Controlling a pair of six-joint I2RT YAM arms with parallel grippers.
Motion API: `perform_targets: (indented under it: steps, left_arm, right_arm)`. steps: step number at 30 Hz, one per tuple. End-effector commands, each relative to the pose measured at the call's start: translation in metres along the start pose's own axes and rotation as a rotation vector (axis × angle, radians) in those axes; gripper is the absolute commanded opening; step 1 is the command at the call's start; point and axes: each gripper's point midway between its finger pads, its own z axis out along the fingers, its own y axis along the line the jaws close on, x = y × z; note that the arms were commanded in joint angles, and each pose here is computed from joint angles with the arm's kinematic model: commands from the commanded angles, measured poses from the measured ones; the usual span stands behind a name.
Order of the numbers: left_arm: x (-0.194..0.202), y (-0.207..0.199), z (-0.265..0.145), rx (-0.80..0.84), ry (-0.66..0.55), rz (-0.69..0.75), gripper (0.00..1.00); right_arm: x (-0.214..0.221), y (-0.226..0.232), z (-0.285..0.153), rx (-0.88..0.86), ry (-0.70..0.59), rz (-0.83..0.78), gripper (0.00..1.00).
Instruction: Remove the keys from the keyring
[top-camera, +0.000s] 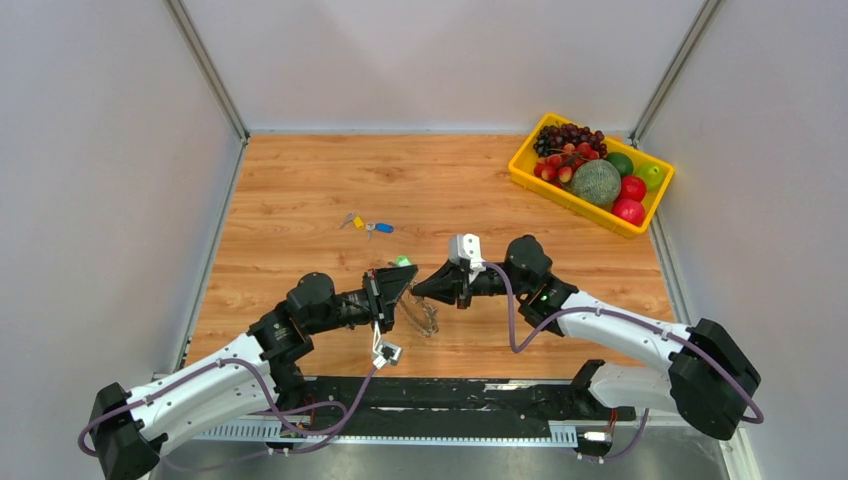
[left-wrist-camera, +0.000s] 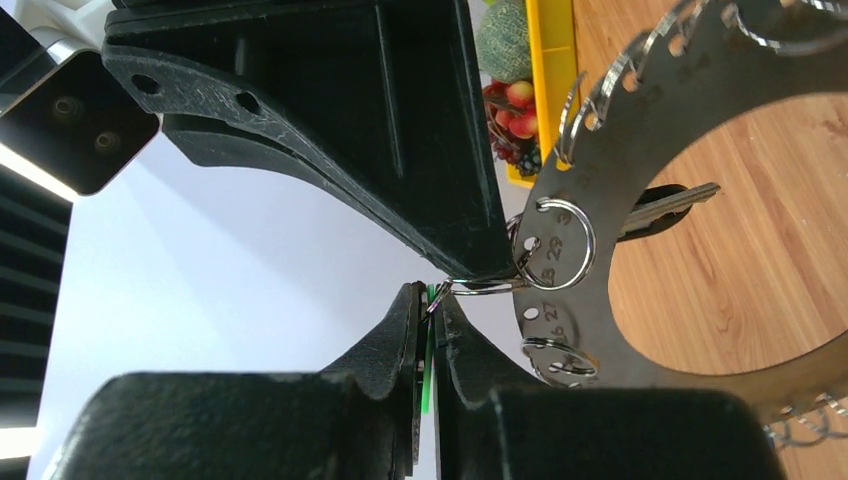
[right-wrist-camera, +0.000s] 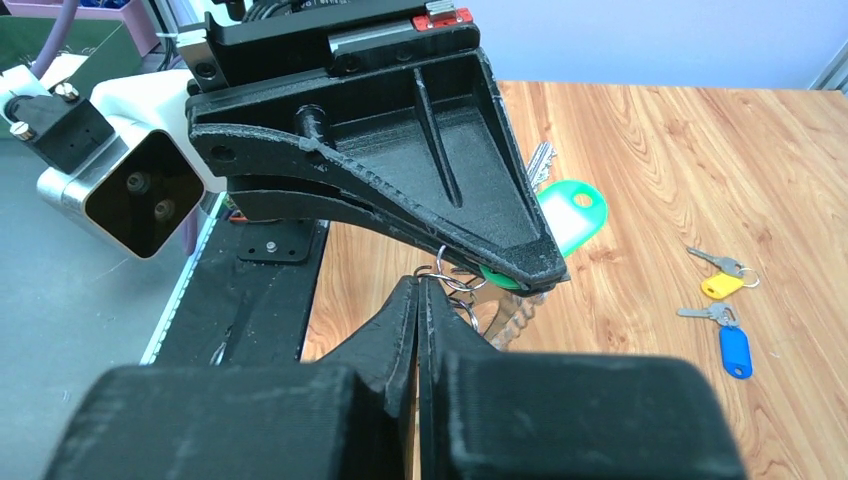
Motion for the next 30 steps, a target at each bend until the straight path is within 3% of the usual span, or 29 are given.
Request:
perform_targets:
  steps: [1,6,7,8,10,12,15,19,25,30]
  left_arm:
    - [-0.005,0.024,-0.002,-0.093,-0.021,0.023,0.13]
    - [-0.004,0.024,-0.003,-0.098,-0.015,0.02,0.16]
    - [-0.003,0.024,-0.003,-0.099,-0.014,0.018,0.14]
    - [-0.003,0.025,-0.003,-0.1,-0.012,0.018,0.04]
    - [-0.003,0.025,-0.003,-0.099,-0.01,0.013,0.0]
    - [-0.002,0.025,-0.004,-0.096,-0.007,0.009,0.0]
    - [-0.003,0.025,-0.004,-0.096,-0.01,0.012,0.0]
    - [-0.005,0.026,-0.004,-0.095,-0.019,0.016,0.0]
    - [-0.009,0.029,-0.005,-0.105,-0.04,0.018,0.0]
    - [-0.009,0.032,-0.007,-0.119,-0.042,0.012,0.0]
  right_arm:
    - [-0.018,0.003,-0.006,0.011,-0.042,-0.013,0.0]
    - [-0.019,0.006,-0.007,-0.002,-0.037,-0.012,0.0]
    - [-0.019,0.007,-0.008,-0.004,-0.035,-0.011,0.0]
    - [-0.018,0.008,-0.008,-0.004,-0.032,-0.009,0.0]
    - [-0.016,0.008,-0.01,0.006,-0.027,-0.004,0.0]
    - [-0.015,0.005,-0.012,0.03,-0.018,-0.01,0.12]
    - [-0.014,0.002,-0.017,0.066,-0.016,-0.025,0.44]
    - [-0.015,-0.003,-0.022,0.116,-0.031,-0.055,0.6]
    - [-0.008,-0.016,-0.016,0.148,0.001,-0.049,0.62]
    - [0.0,-0.016,-0.008,0.107,0.035,-0.016,0.49]
